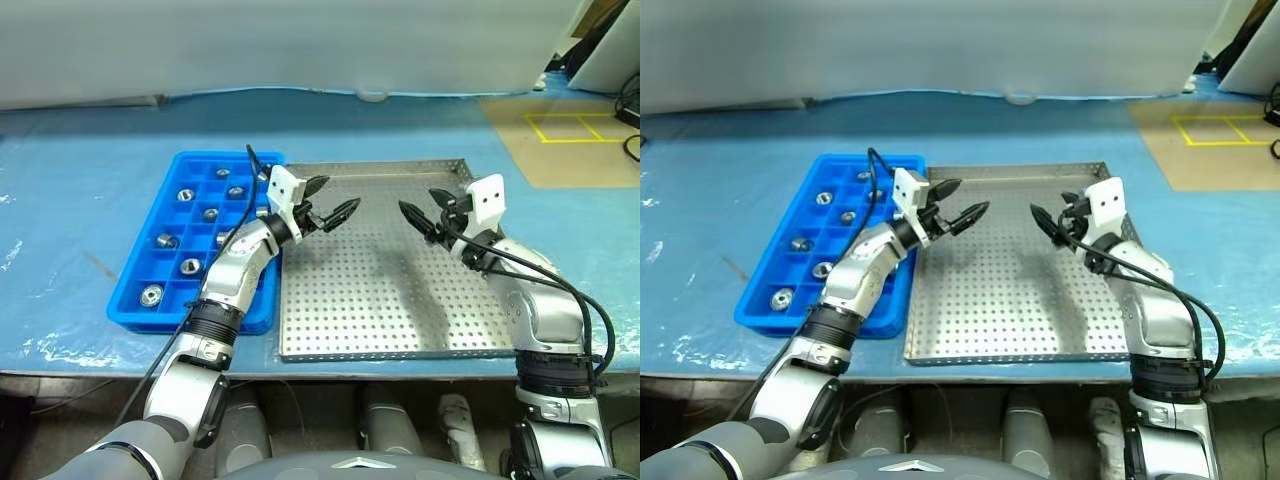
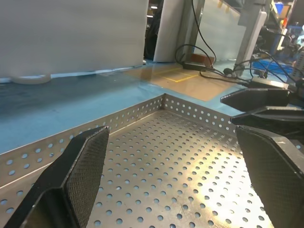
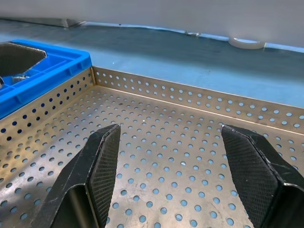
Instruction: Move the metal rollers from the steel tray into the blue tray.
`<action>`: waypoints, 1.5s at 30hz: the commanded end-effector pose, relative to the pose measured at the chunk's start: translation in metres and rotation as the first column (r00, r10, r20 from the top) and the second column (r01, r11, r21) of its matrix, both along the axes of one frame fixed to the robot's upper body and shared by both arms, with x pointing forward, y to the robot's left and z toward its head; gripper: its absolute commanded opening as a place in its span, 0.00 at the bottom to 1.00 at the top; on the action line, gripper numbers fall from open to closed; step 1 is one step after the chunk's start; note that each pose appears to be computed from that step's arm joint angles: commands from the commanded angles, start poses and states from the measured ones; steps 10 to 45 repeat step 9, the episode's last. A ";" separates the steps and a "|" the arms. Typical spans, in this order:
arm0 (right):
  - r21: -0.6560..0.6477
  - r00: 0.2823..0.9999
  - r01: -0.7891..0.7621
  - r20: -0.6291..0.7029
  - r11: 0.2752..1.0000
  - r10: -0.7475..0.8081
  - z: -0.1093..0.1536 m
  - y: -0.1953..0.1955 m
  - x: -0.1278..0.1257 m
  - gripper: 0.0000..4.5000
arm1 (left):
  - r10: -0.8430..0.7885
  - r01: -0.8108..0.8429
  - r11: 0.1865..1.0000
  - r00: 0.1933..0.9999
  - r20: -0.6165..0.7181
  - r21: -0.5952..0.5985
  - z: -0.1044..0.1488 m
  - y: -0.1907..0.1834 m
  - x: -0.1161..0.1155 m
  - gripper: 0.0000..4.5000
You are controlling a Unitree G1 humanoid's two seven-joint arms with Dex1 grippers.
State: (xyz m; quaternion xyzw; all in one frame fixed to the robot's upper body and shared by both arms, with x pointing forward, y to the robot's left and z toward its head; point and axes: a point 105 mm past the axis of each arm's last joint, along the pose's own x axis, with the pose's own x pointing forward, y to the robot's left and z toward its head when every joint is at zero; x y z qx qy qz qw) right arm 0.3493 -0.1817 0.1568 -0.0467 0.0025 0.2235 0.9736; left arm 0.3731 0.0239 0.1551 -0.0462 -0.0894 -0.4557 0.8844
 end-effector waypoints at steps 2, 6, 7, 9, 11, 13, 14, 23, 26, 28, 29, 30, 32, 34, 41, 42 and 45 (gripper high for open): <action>-0.008 0.998 -0.021 0.060 1.000 0.021 0.015 0.008 0.000 0.78 | 0.006 -0.007 1.000 0.999 0.041 0.026 0.000 0.002 -0.003 1.00; -0.031 0.997 -0.035 0.067 0.999 0.037 0.015 0.013 0.004 0.78 | 0.032 -0.033 0.999 0.999 0.045 0.033 -0.002 0.004 -0.002 1.00; -0.031 0.997 -0.034 0.071 0.999 0.036 0.016 0.013 0.005 0.78 | 0.032 -0.034 0.999 0.998 0.046 0.034 -0.002 0.004 -0.003 1.00; -0.035 0.996 -0.031 0.078 0.999 0.034 0.016 0.014 0.008 0.78 | 0.034 -0.035 0.999 0.998 0.050 0.036 -0.003 0.003 -0.003 1.00; -0.035 0.996 -0.031 0.078 0.999 0.034 0.016 0.014 0.008 0.78 | 0.034 -0.035 0.999 0.998 0.050 0.036 -0.003 0.003 -0.003 1.00; -0.035 0.996 -0.031 0.078 0.999 0.034 0.016 0.014 0.008 0.78 | 0.034 -0.035 0.999 0.998 0.050 0.036 -0.003 0.003 -0.003 1.00; -0.035 0.996 -0.031 0.078 0.999 0.034 0.016 0.014 0.008 0.78 | 0.034 -0.035 0.999 0.998 0.050 0.036 -0.003 0.003 -0.003 1.00; -0.035 0.996 -0.031 0.078 0.999 0.034 0.016 0.014 0.008 0.78 | 0.034 -0.035 0.999 0.998 0.050 0.036 -0.003 0.003 -0.003 1.00; -0.035 0.996 -0.031 0.078 0.999 0.034 0.016 0.014 0.008 0.78 | 0.034 -0.035 0.999 0.998 0.050 0.036 -0.003 0.003 -0.003 1.00; -0.035 0.996 -0.031 0.078 0.999 0.034 0.016 0.014 0.008 0.78 | 0.034 -0.035 0.999 0.998 0.050 0.036 -0.003 0.003 -0.003 1.00; -0.035 0.996 -0.031 0.078 0.999 0.034 0.016 0.014 0.008 0.78 | 0.034 -0.035 0.999 0.998 0.050 0.036 -0.003 0.003 -0.003 1.00; -0.035 0.996 -0.031 0.078 0.999 0.034 0.016 0.014 0.008 0.78 | 0.034 -0.035 0.999 0.998 0.050 0.036 -0.003 0.003 -0.003 1.00; -0.035 0.996 -0.031 0.078 0.999 0.034 0.016 0.014 0.008 0.78 | 0.034 -0.035 0.999 0.998 0.050 0.036 -0.003 0.003 -0.003 1.00; -0.035 0.996 -0.031 0.078 0.999 0.034 0.016 0.014 0.008 0.78 | 0.034 -0.035 0.999 0.998 0.050 0.036 -0.003 0.003 -0.003 1.00; -0.035 0.996 -0.031 0.078 0.999 0.034 0.016 0.014 0.008 0.78 | 0.034 -0.035 0.999 0.998 0.050 0.036 -0.003 0.003 -0.003 1.00; -0.035 0.996 -0.031 0.078 0.999 0.034 0.016 0.014 0.008 0.78 | 0.034 -0.035 0.999 0.998 0.050 0.036 -0.003 0.003 -0.003 1.00; -0.035 0.996 -0.031 0.078 0.999 0.034 0.016 0.014 0.008 0.78 | 0.034 -0.035 0.999 0.998 0.050 0.036 -0.003 0.003 -0.003 1.00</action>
